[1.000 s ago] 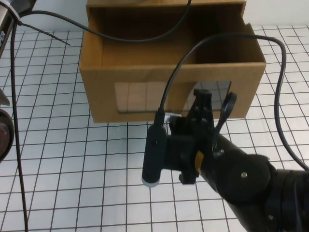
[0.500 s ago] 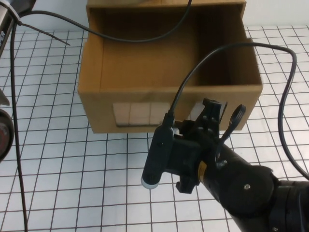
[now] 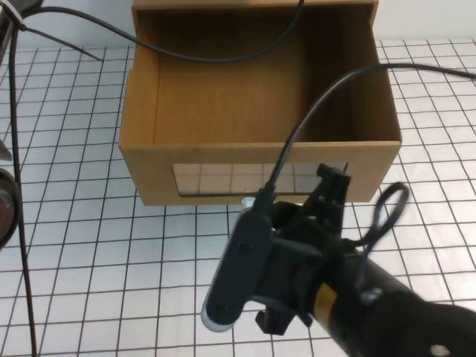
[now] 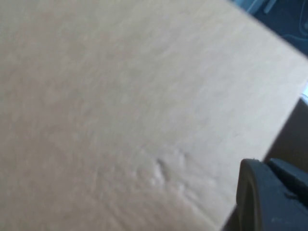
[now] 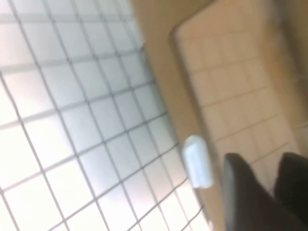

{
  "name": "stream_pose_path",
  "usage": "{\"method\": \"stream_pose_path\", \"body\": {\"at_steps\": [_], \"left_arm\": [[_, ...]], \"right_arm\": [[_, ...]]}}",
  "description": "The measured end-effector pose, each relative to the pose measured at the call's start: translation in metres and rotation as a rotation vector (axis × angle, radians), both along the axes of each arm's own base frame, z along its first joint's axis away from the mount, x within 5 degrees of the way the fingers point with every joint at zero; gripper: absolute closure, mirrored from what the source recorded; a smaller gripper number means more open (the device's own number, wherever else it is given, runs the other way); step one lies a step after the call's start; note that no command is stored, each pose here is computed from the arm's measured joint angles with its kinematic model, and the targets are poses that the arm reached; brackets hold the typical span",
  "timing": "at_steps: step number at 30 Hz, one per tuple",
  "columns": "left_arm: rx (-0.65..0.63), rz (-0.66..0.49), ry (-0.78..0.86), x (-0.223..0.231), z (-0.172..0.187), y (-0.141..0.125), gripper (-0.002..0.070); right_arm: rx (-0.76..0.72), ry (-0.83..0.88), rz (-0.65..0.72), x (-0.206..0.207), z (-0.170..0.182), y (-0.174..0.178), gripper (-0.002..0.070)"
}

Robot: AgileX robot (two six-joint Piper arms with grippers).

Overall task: Open the shoe box
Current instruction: 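Pull the top drawer of the cardboard box fully open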

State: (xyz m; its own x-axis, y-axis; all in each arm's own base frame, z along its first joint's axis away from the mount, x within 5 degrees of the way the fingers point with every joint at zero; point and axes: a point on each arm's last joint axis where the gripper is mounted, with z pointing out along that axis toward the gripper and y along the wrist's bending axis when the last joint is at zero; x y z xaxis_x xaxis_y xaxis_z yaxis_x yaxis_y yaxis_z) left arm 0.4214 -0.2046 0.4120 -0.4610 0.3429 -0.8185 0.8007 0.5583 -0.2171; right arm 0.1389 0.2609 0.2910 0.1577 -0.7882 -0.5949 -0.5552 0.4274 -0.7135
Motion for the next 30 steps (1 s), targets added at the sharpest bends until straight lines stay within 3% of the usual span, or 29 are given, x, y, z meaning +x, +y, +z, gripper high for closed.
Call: {"method": "stream_pose_path", "body": {"at_steps": [4,7,14,19,25,30], "left_arm": [[-0.026,-0.004,-0.097,-0.017,0.036,0.006,0.0680],[-0.051,0.005,-0.188,-0.037,0.068,0.014,0.0680],[0.018,0.102,-0.293,-0.067,0.105,0.035,0.0680],[0.085,0.166,-0.313,-0.092,0.120,0.052,0.0680],[0.191,0.225,-0.301,-0.131,0.125,0.075,0.0680],[0.194,0.287,-0.345,-0.174,0.123,0.096,0.0680]], "right_arm": [[0.100,0.014,-0.029,-0.008,0.024,-0.018,0.0649],[0.174,0.044,-0.097,-0.010,0.040,-0.033,0.0677],[0.306,0.077,-0.218,-0.003,0.078,-0.070,0.0687],[0.382,0.141,-0.393,0.020,0.090,-0.114,0.0687],[0.502,0.178,-0.544,0.035,0.101,-0.167,0.0689],[0.551,0.224,-0.621,0.041,0.097,-0.195,0.0689]]}}
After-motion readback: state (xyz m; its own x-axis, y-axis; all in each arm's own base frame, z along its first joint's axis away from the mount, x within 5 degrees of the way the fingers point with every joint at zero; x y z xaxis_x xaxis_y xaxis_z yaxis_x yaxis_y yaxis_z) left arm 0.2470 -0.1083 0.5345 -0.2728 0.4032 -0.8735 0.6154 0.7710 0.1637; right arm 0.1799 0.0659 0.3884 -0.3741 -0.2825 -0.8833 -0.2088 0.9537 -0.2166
